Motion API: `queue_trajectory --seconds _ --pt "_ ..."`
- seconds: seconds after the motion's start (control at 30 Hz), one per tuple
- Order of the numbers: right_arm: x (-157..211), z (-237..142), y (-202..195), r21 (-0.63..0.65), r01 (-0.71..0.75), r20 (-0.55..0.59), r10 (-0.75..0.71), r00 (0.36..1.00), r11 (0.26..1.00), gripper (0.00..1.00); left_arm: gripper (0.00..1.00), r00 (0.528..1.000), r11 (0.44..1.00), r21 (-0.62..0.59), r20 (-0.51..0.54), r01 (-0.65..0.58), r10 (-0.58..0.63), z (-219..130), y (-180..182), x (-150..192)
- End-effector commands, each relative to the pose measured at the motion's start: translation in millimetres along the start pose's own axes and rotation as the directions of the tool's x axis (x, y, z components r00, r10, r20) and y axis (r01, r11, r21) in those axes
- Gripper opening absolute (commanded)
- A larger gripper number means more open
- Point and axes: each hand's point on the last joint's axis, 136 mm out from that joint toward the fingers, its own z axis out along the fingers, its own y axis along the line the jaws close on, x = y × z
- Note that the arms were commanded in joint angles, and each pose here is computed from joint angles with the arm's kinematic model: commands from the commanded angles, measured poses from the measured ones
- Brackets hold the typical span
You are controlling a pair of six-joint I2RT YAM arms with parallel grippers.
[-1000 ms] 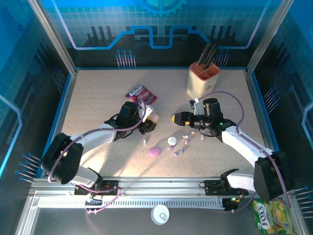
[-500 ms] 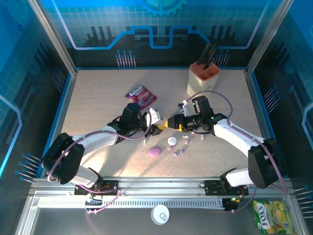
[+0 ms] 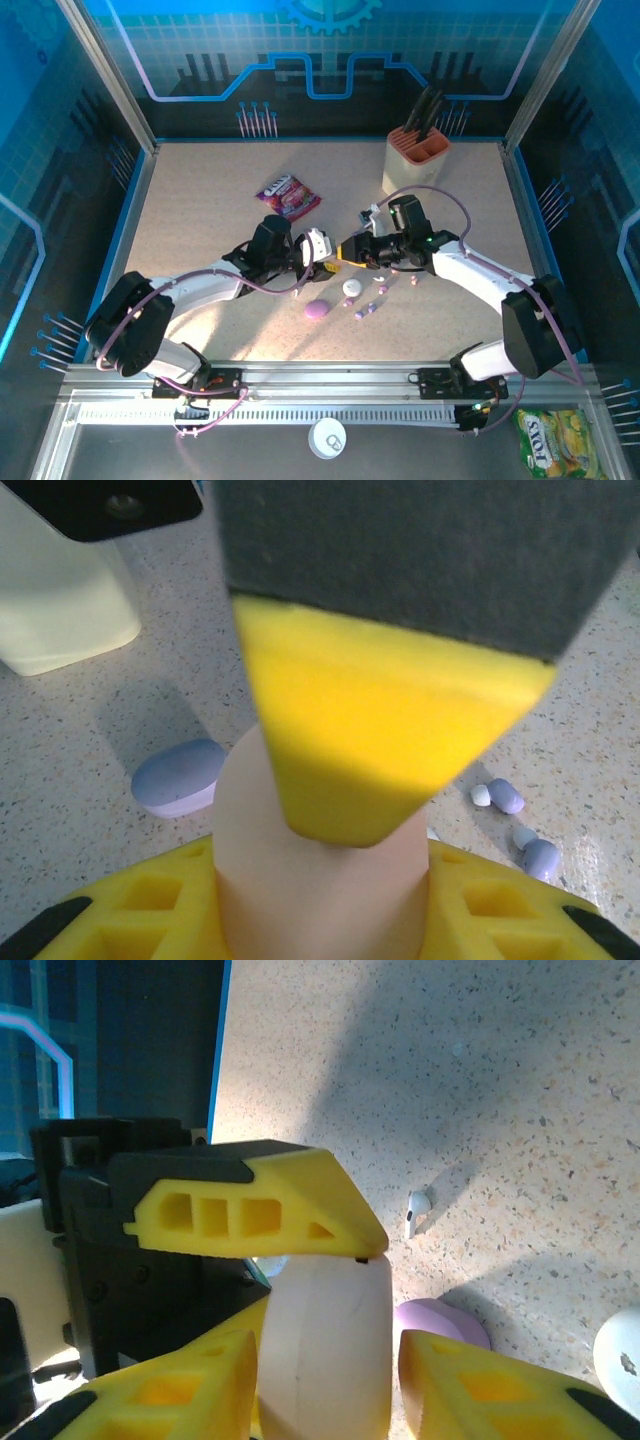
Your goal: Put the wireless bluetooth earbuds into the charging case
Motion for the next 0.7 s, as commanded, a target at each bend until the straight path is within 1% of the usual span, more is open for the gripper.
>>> queue_trajectory --seconds 0.0,0.1,0.17,0.3,0.33,0.4,0.43,0.47,0.5,0.6,0.67 --pt "-8 -3 11 -0.017 0.017 0.023 -0.017 1.000 1.000 0.40 0.38 0.999 0.999 0.018 0.005 -0.037 0.037 1 -8 4" --pt "-7 -2 10 -0.016 0.012 0.015 -0.011 1.000 1.000 0.33 0.38 0.999 0.999 0.013 0.008 -0.036 0.036 1 -8 4" --pt "-8 -2 12 -0.030 0.017 0.016 -0.017 1.000 0.999 0.23 0.38 0.999 1.000 0.002 0.010 -0.031 0.031 2 -6 3" --pt "-11 -4 16 -0.055 0.013 0.025 -0.012 1.000 0.998 0.21 0.42 0.999 0.999 -0.030 0.028 -0.029 0.030 2 0 -2" --pt "-12 -6 17 -0.059 0.013 0.033 -0.011 0.999 0.998 0.21 0.48 0.999 0.999 -0.041 0.038 -0.027 0.028 2 2 -4" --pt "-17 -10 20 -0.077 0.019 0.054 -0.015 0.998 0.997 0.21 0.71 0.997 0.998 -0.068 0.073 -0.019 0.024 1 7 -9" --pt "-20 -13 22 -0.091 0.022 0.068 -0.015 0.998 0.996 0.21 0.81 0.994 0.995 -0.095 0.109 0.000 0.011 1 11 -14" --pt "-22 -17 24 -0.107 0.019 0.080 -0.010 0.997 0.994 0.21 0.88 0.988 0.993 -0.120 0.153 0.021 -0.002 -2 15 -20" --pt "-25 -20 26 -0.124 0.014 0.089 -0.003 0.996 0.992 0.21 0.93 0.981 0.992 -0.124 0.192 0.030 -0.006 -4 15 -25" --pt "-34 -39 37 -0.210 -0.001 0.129 0.028 0.991 0.978 0.20 0.94 0.947 0.988 -0.126 0.319 0.085 -0.041 -12 17 -43" --pt "-40 -55 45 -0.265 -0.003 0.163 0.048 0.985 0.964 0.19 0.94 0.912 0.985 -0.116 0.403 0.125 -0.068 -18 19 -55"
